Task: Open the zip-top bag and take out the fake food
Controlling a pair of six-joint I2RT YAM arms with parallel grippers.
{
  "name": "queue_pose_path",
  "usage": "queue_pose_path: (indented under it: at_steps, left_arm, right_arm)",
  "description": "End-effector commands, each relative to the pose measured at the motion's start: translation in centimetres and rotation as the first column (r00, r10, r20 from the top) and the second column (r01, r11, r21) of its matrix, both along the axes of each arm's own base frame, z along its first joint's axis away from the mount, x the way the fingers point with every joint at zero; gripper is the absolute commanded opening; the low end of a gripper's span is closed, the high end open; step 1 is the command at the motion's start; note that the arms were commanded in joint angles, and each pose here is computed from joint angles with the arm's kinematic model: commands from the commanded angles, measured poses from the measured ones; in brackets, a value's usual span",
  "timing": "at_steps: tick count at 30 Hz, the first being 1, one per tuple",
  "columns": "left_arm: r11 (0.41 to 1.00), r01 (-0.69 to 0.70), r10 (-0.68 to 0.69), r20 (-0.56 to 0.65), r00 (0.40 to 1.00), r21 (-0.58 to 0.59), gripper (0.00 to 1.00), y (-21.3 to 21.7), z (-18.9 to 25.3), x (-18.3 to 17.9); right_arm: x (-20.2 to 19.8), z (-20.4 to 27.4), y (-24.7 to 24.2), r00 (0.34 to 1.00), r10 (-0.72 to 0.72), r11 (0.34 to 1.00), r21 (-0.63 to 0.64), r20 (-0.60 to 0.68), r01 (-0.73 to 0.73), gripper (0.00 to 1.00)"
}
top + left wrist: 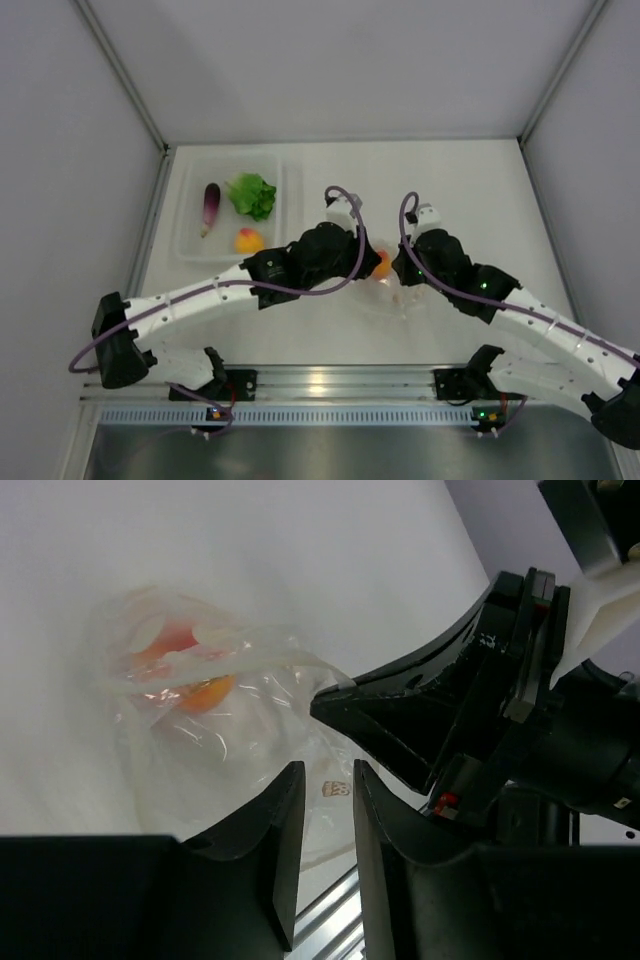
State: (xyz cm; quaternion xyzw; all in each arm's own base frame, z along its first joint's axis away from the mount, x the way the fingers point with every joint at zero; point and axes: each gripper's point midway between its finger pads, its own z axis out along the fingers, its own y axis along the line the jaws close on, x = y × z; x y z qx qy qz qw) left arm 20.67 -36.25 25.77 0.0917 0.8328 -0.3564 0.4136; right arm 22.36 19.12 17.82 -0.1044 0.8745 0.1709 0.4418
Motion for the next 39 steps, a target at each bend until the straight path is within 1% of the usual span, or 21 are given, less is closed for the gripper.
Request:
queue_pose_path:
  at_steps: [1,3,5,6,9,11,12,15,16,18,20,22,23,25,26,28,29,32,34,35,39]
  left_arm:
    - [0.998,0.068,-0.068,0.079,0.995,-0.002,0.30,-2.6,0.6,0.6]
    - [0.994,0.109,-0.108,0.094,0.990,-0.008,0.30,-4.1,-0.1,0.7]
    - [0.994,0.113,-0.112,0.115,0.987,-0.006,0.29,-4.9,-0.5,1.2]
    - [0.993,0.116,-0.118,0.117,0.986,0.023,0.27,-5.3,-1.7,1.6]
    - [0.994,0.085,-0.094,0.129,0.987,0.073,0.26,-5.8,-4.0,2.8]
    - [0.993,0.050,-0.066,0.146,0.987,0.108,0.25,-5.7,-5.8,3.6]
    - [0.993,0.044,-0.063,0.189,0.980,0.106,0.26,-5.9,-5.8,4.1]
    - [0.990,0.055,-0.084,0.238,0.968,0.128,0.27,-6.2,-7.3,4.4]
    - [0.989,0.025,-0.060,0.242,0.968,0.146,0.27,-6.0,-7.9,4.9]
    - [0.980,0.021,-0.070,0.245,0.967,0.196,0.32,-6.4,-9.5,5.4]
    - [0.970,-0.003,-0.059,0.244,0.968,0.244,0.40,-6.5,-11.3,6.1]
    - [0.965,-0.022,-0.048,0.258,0.965,0.261,0.43,-6.8,-11.6,6.7]
    - [0.959,-0.042,-0.034,0.260,0.965,0.280,0.51,-6.5,-12.3,7.0]
    - [0.952,-0.058,-0.028,0.276,0.961,0.299,0.55,-6.6,-12.5,7.5]
    - [0.946,-0.075,-0.018,0.282,0.959,0.316,0.61,-6.3,-13.0,7.7]
    - [0.935,-0.114,0.007,0.304,0.953,0.336,0.68,-5.8,-13.2,8.3]
    - [0.931,-0.125,0.015,0.309,0.951,0.342,0.73,-5.9,-13.3,8.6]
    - [0.916,-0.135,0.006,0.323,0.946,0.377,0.79,-5.9,-14.2,9.0]
    - [0.911,-0.125,-0.015,0.336,0.942,0.393,0.81,-6.5,-14.2,9.4]
    - [0.905,-0.125,-0.020,0.335,0.942,0.407,0.84,-6.7,-14.8,9.5]
    - [0.897,-0.111,-0.063,0.372,0.926,0.429,0.87,-7.8,-15.1,10.3]
  right_arm:
    - [0.3,1.8,1.1,0.998,0.053,0.995,0.081,0.013,-0.054,0.00]
    - [0.2,2.0,1.2,0.998,0.065,0.993,0.098,0.011,-0.065,0.00]
    - [0.1,2.3,1.2,0.997,0.079,0.990,0.116,0.008,-0.079,0.00]
    - [-0.2,2.6,1.7,0.994,0.109,0.984,0.138,0.009,-0.109,0.00]
    - [-0.8,3.1,1.8,0.988,0.156,0.971,0.182,0.007,-0.154,0.00]
    - [-0.6,3.4,1.4,0.988,0.152,0.968,0.200,0.013,-0.151,0.00]
    - [-0.8,3.4,1.3,0.987,0.159,0.966,0.205,0.006,-0.157,0.00]
    - [-0.3,3.1,0.4,0.991,0.137,0.972,0.192,-0.006,-0.133,0.00]
    - [-0.1,2.6,0.0,0.992,0.126,0.976,0.183,-0.019,-0.121,0.00]
    - [-0.1,2.3,-0.2,0.991,0.131,0.976,0.179,-0.030,-0.123,0.00]
    - [0.3,1.6,-0.7,0.991,0.125,0.979,0.167,-0.051,-0.115,0.00]
    - [0.4,1.2,-0.8,0.989,0.131,0.978,0.173,-0.069,-0.118,0.00]
    - [0.4,1.2,-0.9,0.988,0.136,0.977,0.175,-0.071,-0.122,0.00]
    - [0.5,0.9,-1.1,0.987,0.138,0.977,0.175,-0.080,-0.122,0.00]
    - [0.5,0.9,-1.2,0.987,0.141,0.976,0.178,-0.079,-0.125,0.00]
    - [0.4,0.6,-1.2,0.984,0.157,0.973,0.184,-0.088,-0.138,0.00]
    - [0.4,0.4,-1.2,0.983,0.158,0.973,0.184,-0.093,-0.139,0.00]
    - [0.2,-0.2,-1.2,0.980,0.167,0.972,0.184,-0.107,-0.146,0.00]
    - [0.2,-0.4,-1.2,0.979,0.173,0.971,0.187,-0.113,-0.150,0.00]
    - [0.2,-0.4,-1.2,0.978,0.175,0.970,0.190,-0.113,-0.152,0.00]
    - [0.0,-0.3,-1.0,0.975,0.191,0.966,0.197,-0.113,-0.166,0.00]
